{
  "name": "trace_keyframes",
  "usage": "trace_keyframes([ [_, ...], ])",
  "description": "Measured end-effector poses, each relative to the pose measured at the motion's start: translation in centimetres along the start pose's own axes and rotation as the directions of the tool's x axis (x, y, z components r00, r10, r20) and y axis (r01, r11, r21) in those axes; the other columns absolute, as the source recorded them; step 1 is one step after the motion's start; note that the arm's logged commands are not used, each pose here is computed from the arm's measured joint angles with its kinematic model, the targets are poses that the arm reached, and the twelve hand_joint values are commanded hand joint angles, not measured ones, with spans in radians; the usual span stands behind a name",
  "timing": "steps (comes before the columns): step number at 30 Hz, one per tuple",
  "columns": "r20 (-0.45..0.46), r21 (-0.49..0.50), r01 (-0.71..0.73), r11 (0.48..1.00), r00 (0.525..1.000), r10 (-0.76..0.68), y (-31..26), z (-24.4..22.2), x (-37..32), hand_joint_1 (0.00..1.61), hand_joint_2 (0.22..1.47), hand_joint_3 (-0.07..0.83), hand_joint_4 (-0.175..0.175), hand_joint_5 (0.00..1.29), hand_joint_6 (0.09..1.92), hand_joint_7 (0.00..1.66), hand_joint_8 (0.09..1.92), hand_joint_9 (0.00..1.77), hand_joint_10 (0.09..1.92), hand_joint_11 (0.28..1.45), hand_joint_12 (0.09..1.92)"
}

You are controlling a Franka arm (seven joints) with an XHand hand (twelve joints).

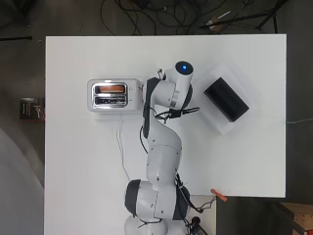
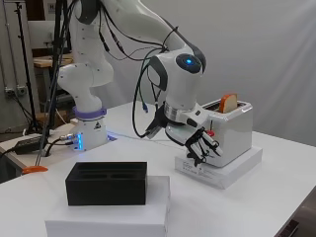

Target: Teleoperate dual arm-hand system to toast a bread

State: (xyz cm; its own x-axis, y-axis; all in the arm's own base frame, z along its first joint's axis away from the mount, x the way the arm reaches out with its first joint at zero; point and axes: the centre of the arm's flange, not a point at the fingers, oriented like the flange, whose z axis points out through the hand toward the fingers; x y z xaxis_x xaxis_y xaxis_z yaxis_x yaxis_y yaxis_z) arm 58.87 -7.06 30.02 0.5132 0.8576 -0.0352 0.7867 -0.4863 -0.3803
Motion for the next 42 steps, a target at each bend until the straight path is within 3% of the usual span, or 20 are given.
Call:
trace_keyframes([
  [2,-0.029,-0.012,0.007,1.000,1.000,-0.007,-0.5,-1.1,-0.3,0.12,1.10,0.001,-0.042,0.29,0.09,0.87,0.51,0.96,0.70,0.65,0.26],
  [3,-0.045,-0.027,0.019,0.999,0.999,-0.020,-1.0,-2.1,-0.4,0.11,1.09,0.001,-0.039,0.29,0.09,0.89,0.31,0.98,0.48,0.66,0.14],
  [5,-0.055,-0.067,0.041,0.997,0.997,-0.045,-2.0,-4.2,-0.8,0.11,1.09,0.000,-0.039,0.29,0.09,0.94,0.10,1.06,0.26,0.70,0.09],
  [6,-0.057,-0.080,0.053,0.995,0.997,-0.058,-2.2,-4.7,-0.8,0.11,1.08,-0.001,-0.039,0.30,0.09,0.94,0.09,1.08,0.22,0.71,0.09],
  [11,-0.064,-0.105,0.104,0.989,0.992,-0.111,-2.8,-5.2,0.2,0.13,1.05,-0.005,-0.033,0.31,0.09,0.89,0.09,1.09,0.11,0.69,0.09],
  [17,-0.046,-0.056,0.110,0.992,0.993,-0.113,-1.5,-2.7,1.0,0.11,1.02,-0.002,-0.021,0.27,0.09,0.80,0.09,1.03,0.09,0.63,0.09],
  [18,-0.049,-0.050,0.105,0.993,0.993,-0.107,-1.3,-2.4,0.9,0.15,1.03,0.003,-0.019,0.27,0.09,0.80,0.09,1.04,0.09,0.62,0.09],
  [19,-0.050,-0.042,0.105,0.994,0.993,-0.107,-1.2,-1.8,0.8,0.29,1.08,0.018,-0.019,0.28,0.09,0.87,0.09,1.10,0.09,0.66,0.09],
  [21,-0.047,-0.019,0.105,0.994,0.993,-0.106,-0.9,-0.4,0.5,0.44,1.15,0.009,-0.025,0.29,0.09,1.00,0.09,1.16,0.30,0.77,0.09],
  [23,-0.046,0.014,0.099,0.995,0.994,-0.098,-0.3,1.1,0.4,0.42,1.16,0.004,-0.029,0.30,0.09,1.04,0.09,1.08,0.53,0.79,0.09],
  [24,-0.043,0.027,0.096,0.995,0.995,-0.094,0.1,1.8,0.4,0.39,1.16,0.002,-0.028,0.31,0.09,1.04,0.09,1.06,0.52,0.78,0.09],
  [28,-0.036,0.054,0.070,0.996,0.997,-0.068,0.7,4.4,-0.1,0.30,1.13,-0.001,-0.013,0.32,0.09,0.93,0.09,1.08,0.13,0.66,0.09],
  [32,0.013,0.084,0.017,0.996,1.000,-0.018,0.8,7.0,-0.6,0.17,1.11,-0.003,-0.011,0.31,0.09,0.89,0.09,1.06,0.09,0.63,0.09],
  [35,0.002,0.051,-0.007,0.999,1.000,0.007,1.2,5.6,-0.8,0.06,1.14,0.009,-0.004,0.31,0.09,0.77,0.09,0.94,0.09,0.55,0.09],
  [38,-0.076,0.059,-0.004,0.998,0.997,0.008,0.7,3.7,-0.7,0.01,1.16,0.011,0.000,0.30,0.09,0.66,0.09,0.78,0.09,0.48,0.09],
  [40,-0.128,0.028,-0.003,1.000,0.992,0.006,0.1,0.0,-0.5,0.00,1.15,0.006,-0.018,0.32,0.09,0.65,0.09,0.84,0.09,0.52,0.09],
  [42,-0.151,-0.042,0.014,0.999,0.988,-0.020,-1.1,-4.9,-0.5,0.00,1.13,-0.005,-0.027,0.33,0.09,0.60,0.09,0.79,0.09,0.51,0.09],
])
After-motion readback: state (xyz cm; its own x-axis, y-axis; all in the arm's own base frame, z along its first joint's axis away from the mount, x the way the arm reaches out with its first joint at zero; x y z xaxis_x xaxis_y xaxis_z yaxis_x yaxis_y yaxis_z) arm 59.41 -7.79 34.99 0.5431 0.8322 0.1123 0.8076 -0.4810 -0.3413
